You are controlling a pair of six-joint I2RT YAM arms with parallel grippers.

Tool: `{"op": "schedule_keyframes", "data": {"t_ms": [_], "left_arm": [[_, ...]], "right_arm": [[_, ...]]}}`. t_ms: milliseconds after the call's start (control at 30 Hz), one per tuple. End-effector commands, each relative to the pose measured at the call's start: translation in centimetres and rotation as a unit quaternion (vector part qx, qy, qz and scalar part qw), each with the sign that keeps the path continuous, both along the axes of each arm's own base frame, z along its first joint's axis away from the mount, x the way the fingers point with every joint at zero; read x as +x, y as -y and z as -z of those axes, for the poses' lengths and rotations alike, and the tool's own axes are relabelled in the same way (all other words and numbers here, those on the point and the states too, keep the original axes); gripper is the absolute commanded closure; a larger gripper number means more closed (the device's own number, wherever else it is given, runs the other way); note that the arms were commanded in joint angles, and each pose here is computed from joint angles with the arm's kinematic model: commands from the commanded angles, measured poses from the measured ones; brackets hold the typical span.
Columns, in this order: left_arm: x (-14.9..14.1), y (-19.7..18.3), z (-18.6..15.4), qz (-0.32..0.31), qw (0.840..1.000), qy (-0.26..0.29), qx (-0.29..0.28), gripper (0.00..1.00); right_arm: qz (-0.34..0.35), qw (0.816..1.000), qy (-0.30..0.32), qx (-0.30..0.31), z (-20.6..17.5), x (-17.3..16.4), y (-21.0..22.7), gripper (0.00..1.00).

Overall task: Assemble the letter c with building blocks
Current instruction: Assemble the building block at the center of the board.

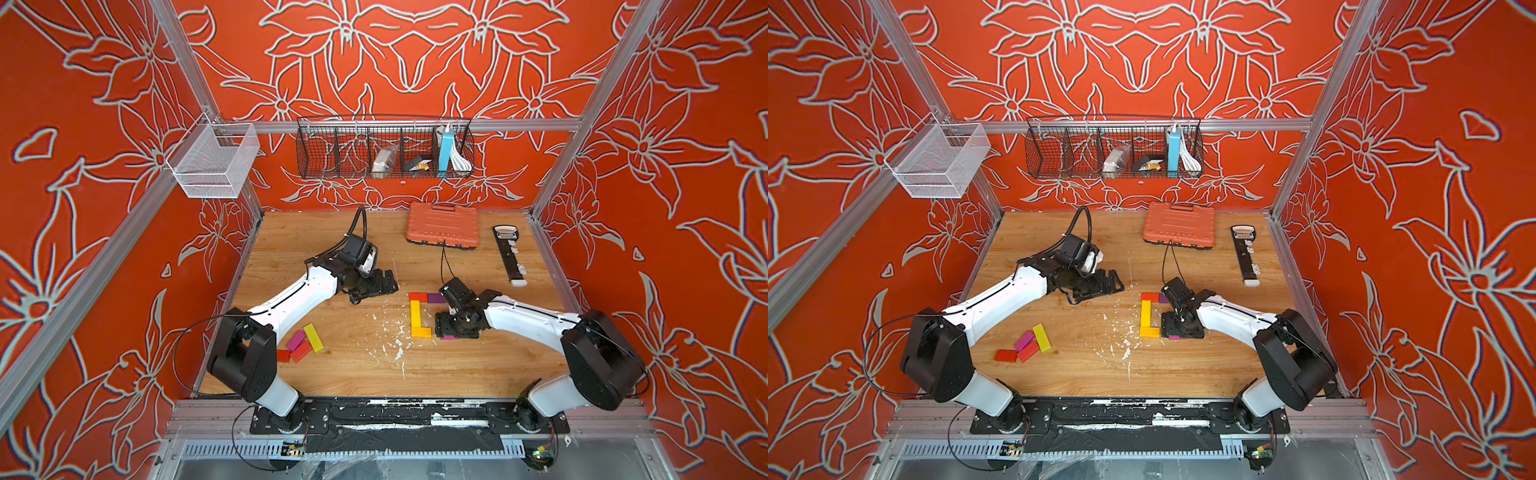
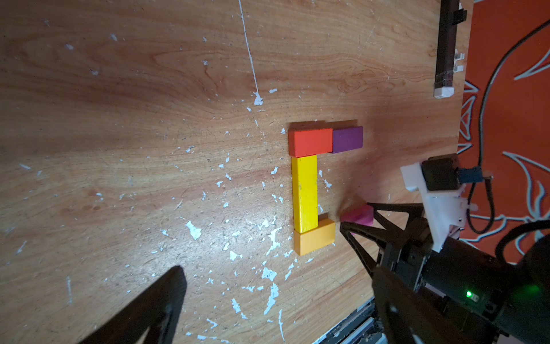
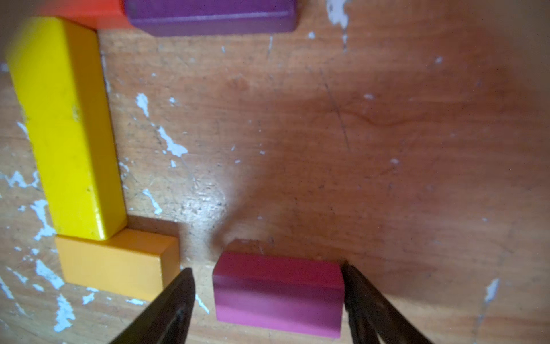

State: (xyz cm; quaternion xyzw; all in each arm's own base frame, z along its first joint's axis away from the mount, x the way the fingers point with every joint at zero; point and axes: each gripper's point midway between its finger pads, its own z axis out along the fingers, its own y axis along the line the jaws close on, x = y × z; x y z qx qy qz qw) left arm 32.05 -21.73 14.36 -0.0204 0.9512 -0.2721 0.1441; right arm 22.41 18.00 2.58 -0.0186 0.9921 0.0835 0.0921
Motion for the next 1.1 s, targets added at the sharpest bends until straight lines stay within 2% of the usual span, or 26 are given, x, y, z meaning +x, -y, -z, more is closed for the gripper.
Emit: {"op": "schedule_keyframes", "data": {"t_ms": [0,333,1067], "left_arm": [[-0.1,0.0,0.8,-0.001,1.000,-0.013,-0.004,0.02],[-0.8,0.6,0.7,-0.001,1.000,-0.020,-0.023,0.02],[-2.3,1.5,1.9,-0.005,0.999,-0.035,-0.033,0.02]], "right_arm": [[0.007,1.000,0.005,0.005,-0.8,0.2,-0.2,0.15],[0.033,0.998,0.027,0.045,-2.9,-0.2,-0.3,0.02],[0.074,0.990,0.013,0.120,-1.6,-0.1,-0.3,0.02]]}}
